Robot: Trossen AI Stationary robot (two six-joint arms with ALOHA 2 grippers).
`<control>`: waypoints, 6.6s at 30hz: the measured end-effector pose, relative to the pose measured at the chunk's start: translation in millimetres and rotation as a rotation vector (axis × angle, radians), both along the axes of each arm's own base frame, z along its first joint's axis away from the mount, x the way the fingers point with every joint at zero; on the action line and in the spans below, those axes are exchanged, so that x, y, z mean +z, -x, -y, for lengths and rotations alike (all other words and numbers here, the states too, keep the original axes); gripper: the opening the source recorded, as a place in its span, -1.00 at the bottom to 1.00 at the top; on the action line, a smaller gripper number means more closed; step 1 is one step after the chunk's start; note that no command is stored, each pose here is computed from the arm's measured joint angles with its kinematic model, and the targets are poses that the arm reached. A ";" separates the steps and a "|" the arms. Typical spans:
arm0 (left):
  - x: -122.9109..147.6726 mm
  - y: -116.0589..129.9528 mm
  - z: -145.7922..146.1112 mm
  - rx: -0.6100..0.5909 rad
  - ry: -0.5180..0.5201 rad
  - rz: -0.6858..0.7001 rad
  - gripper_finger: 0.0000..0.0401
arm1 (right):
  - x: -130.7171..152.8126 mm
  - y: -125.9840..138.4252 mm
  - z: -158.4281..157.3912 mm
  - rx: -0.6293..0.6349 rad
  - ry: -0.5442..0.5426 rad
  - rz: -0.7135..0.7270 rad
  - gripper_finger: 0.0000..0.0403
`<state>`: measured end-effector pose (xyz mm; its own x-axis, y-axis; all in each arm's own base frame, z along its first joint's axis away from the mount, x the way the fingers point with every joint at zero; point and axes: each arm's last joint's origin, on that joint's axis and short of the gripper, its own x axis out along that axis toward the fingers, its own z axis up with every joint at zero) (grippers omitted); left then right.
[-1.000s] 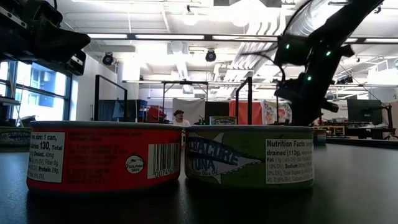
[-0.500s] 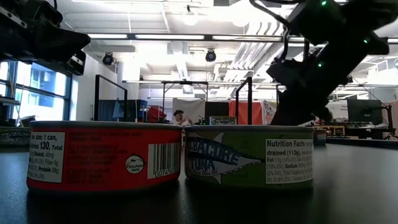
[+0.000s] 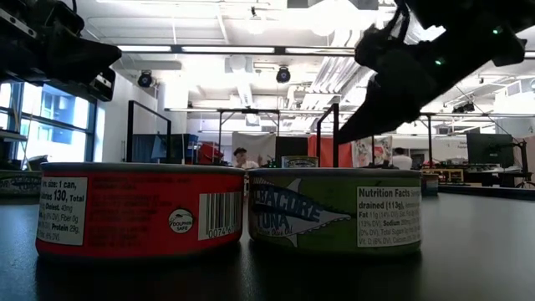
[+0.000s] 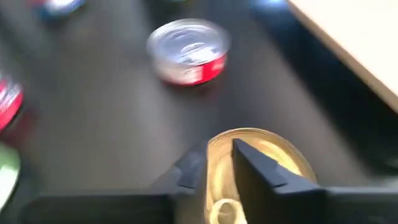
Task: Stack canned seafood by type on shelf
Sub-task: Put the green tuna can on the shelf aligned with the other green tuna can, then adjust the shelf on the table, then put the red tuna can on the shelf
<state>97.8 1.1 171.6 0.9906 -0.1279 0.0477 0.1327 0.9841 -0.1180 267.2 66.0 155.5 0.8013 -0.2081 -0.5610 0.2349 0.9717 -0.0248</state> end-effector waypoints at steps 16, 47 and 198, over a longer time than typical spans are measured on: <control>-0.6 -0.1 0.0 0.000 0.001 -0.007 -1.00 | -64.6 -9.8 -13.9 0.139 0.448 -0.229 -0.45; 0.0 0.0 0.0 -0.001 0.027 -0.004 -1.00 | 22.7 -98.6 16.4 0.009 0.753 -0.333 -1.00; 32.2 -39.7 11.9 0.000 -0.088 -0.207 -1.00 | -17.1 -158.8 18.4 -0.032 -0.132 -0.187 -0.54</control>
